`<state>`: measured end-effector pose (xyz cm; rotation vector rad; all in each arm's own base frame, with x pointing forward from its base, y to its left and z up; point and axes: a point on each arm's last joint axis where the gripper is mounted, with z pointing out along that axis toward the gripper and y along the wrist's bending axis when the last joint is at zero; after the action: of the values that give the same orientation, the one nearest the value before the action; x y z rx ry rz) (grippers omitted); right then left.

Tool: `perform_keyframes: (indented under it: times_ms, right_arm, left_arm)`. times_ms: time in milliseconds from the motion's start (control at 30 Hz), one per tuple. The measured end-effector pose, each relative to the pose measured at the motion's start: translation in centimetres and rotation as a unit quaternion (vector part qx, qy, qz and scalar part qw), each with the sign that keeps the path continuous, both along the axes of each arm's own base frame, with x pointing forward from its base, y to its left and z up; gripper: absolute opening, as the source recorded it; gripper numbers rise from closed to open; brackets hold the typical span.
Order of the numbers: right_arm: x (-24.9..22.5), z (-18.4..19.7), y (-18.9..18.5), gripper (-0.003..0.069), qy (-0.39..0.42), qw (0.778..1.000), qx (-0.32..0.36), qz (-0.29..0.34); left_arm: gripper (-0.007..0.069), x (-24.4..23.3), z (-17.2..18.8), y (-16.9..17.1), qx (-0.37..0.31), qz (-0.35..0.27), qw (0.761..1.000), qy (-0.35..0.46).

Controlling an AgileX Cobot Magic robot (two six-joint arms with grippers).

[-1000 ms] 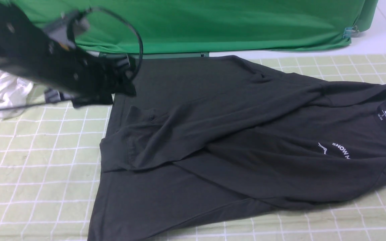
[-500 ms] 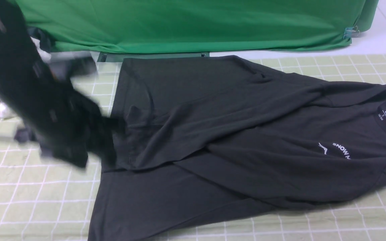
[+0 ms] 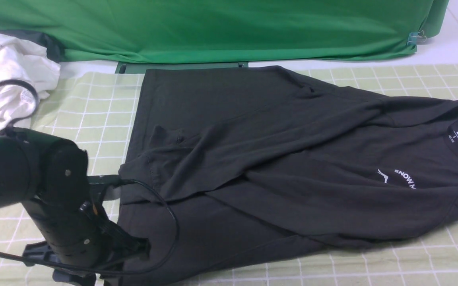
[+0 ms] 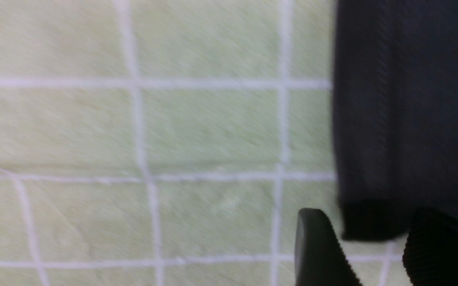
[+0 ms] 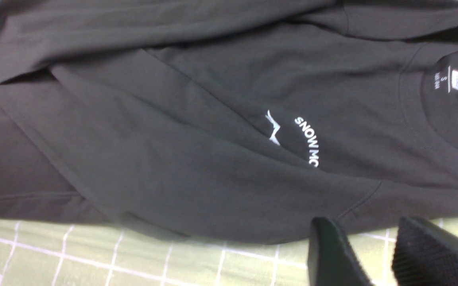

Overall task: Fold a long-sleeved shirt over a green coffee tablecloth.
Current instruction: 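Grasp the near edge of the shirt at its hem and shoulder corners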

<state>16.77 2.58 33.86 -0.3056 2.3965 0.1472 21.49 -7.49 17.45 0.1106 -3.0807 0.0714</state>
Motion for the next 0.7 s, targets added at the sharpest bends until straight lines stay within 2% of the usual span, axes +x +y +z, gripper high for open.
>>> perform_keyframes:
  times_ms: [233, 433, 700]
  right_arm:
    - [0.0, -0.3, 0.0, 0.0238, 0.0, 1.0, -0.002, 0.002]
    - [-0.1, -1.8, 0.0, 0.0238, 0.019, 1.0, -0.005, 0.002]
    - [-0.3, -2.6, 0.0, 0.0238, 0.033, 0.999, -0.006, 0.002]
  left_arm:
    - [0.0304, 0.7, -0.1, -0.1, -0.032, 0.006, 0.999, -0.033]
    - [0.0304, -0.6, -2.1, -0.1, -0.037, 0.012, 0.999, 0.015]
    - [0.0285, -0.3, -2.4, -0.2, -0.041, -0.004, 0.999, 0.02]
